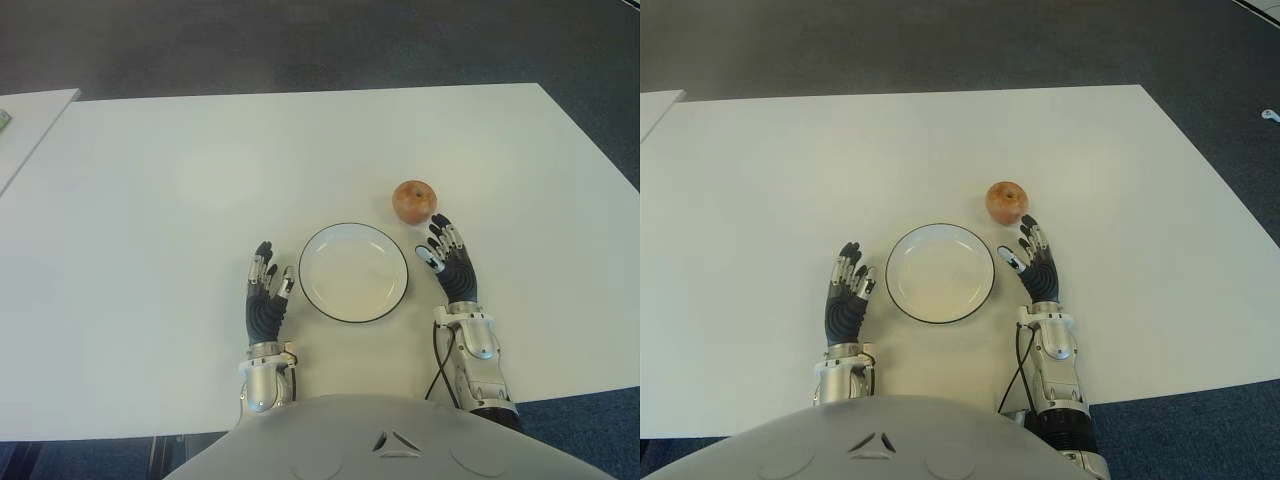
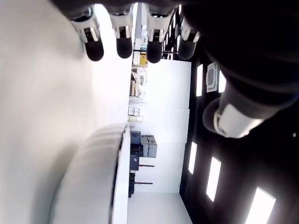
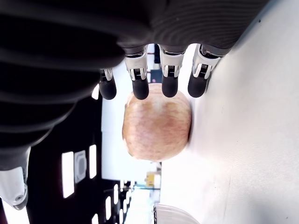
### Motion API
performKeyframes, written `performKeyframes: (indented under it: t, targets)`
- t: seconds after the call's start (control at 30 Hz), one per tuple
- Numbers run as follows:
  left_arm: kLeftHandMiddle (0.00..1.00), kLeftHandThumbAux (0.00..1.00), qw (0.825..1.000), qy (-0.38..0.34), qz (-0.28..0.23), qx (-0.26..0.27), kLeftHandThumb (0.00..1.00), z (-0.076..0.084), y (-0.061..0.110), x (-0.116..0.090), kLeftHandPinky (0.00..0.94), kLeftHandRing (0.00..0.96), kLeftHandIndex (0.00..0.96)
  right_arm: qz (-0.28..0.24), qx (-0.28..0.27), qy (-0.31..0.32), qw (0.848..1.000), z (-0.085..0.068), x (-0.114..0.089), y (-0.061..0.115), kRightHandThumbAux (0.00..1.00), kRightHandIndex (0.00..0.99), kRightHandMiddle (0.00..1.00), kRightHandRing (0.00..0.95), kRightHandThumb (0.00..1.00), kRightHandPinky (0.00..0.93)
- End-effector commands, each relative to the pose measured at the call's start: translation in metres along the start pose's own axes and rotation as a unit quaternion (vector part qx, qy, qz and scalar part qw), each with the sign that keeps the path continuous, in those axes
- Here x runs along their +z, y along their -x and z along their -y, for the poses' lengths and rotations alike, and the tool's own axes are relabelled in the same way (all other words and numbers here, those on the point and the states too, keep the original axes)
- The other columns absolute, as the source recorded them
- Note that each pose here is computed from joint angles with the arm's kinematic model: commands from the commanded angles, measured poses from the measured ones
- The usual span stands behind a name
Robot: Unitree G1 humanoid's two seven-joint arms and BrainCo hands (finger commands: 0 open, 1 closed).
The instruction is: Put the apples into the plate.
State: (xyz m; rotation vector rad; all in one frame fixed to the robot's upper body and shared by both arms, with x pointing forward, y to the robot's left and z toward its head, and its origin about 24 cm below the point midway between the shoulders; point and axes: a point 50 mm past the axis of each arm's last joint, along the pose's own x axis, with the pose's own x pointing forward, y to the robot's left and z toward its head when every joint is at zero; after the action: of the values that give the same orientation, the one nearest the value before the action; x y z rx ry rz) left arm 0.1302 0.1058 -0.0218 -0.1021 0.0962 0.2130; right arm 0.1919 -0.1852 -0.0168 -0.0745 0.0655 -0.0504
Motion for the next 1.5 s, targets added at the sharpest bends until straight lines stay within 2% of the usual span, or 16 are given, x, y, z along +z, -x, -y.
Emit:
performKeyframes:
  t: [0.03, 0.53, 0.67, 0.8, 0.87, 1.0, 1.07, 1.13, 1.23, 1.27, 1.4, 1.5]
  targets:
    - [0.086, 0.602, 0.999, 0.022, -0.026, 0.001, 0.057, 0.011, -0.004, -0.003, 0.002, 0.036, 0.093, -0.049, 0.004, 0.001, 0.999, -0.001, -0.017, 0.010, 0.542, 0.000, 0.000, 0.000, 0.194, 0.000]
    - [0.067, 0.615, 0.999, 0.026, -0.045, -0.004, 0.048, 0.012, -0.004, 0.001, 0.000, 0.016, 0.090, -0.044, -0.003, -0.005, 0.999, 0.001, -0.014, 0.011, 0.557, 0.000, 0.000, 0.000, 0.186, 0.000]
    - [0.061, 0.612, 0.998, 0.023, -0.050, -0.007, 0.049, 0.012, -0.004, 0.001, 0.000, 0.009, 0.082, -0.037, -0.009, -0.002, 0.999, 0.009, -0.010, 0.010, 0.578, 0.000, 0.000, 0.000, 0.177, 0.000]
    - [0.055, 0.624, 0.998, 0.015, -0.053, -0.009, 0.038, 0.012, -0.005, 0.002, 0.000, 0.007, 0.072, -0.023, -0.014, 0.011, 1.000, 0.024, 0.000, 0.006, 0.600, 0.000, 0.000, 0.000, 0.162, 0.000]
    - [0.054, 0.630, 0.998, 0.012, -0.053, -0.009, 0.035, 0.013, -0.005, 0.001, 0.000, 0.007, 0.068, -0.014, -0.020, 0.020, 1.000, 0.030, 0.006, 0.004, 0.605, 0.000, 0.000, 0.000, 0.158, 0.000]
    - [0.054, 0.645, 0.999, 0.012, -0.047, -0.014, 0.027, 0.013, -0.005, 0.001, 0.000, 0.010, 0.066, 0.050, -0.058, 0.080, 0.994, 0.041, 0.021, -0.005, 0.607, 0.000, 0.000, 0.000, 0.174, 0.000]
    - [0.055, 0.649, 0.999, 0.012, -0.046, -0.015, 0.024, 0.013, -0.005, 0.002, 0.000, 0.012, 0.067, 0.090, -0.071, 0.121, 0.986, 0.042, 0.030, -0.008, 0.601, 0.000, 0.000, 0.000, 0.195, 0.000]
    - [0.057, 0.651, 0.999, 0.013, -0.046, -0.017, 0.022, 0.014, -0.005, 0.002, 0.000, 0.013, 0.068, 0.148, -0.084, 0.180, 0.969, 0.043, 0.045, -0.014, 0.584, 0.000, 0.000, 0.000, 0.230, 0.000]
    - [0.061, 0.662, 0.999, 0.010, -0.045, -0.013, 0.015, 0.015, -0.006, 0.002, 0.009, 0.019, 0.073, 0.234, -0.086, 0.300, 0.921, 0.043, 0.071, -0.028, 0.550, 0.000, 0.000, 0.000, 0.283, 0.000]
    - [0.062, 0.664, 0.999, 0.010, -0.045, -0.010, 0.013, 0.015, -0.006, 0.002, 0.011, 0.020, 0.074, 0.254, -0.082, 0.347, 0.899, 0.045, 0.077, -0.032, 0.544, 0.000, 0.000, 0.000, 0.288, 0.000]
    - [0.070, 0.676, 0.999, 0.012, -0.050, -0.001, 0.006, 0.016, -0.007, 0.001, 0.020, 0.031, 0.085, 0.292, -0.070, 0.463, 0.834, 0.050, 0.087, -0.044, 0.491, 0.000, 0.000, 0.000, 0.297, 0.000]
    - [0.073, 0.680, 0.998, 0.016, -0.054, 0.002, 0.004, 0.017, -0.008, 0.000, 0.022, 0.035, 0.090, 0.303, -0.066, 0.507, 0.804, 0.052, 0.090, -0.049, 0.458, 0.000, 0.000, 0.000, 0.294, 0.000]
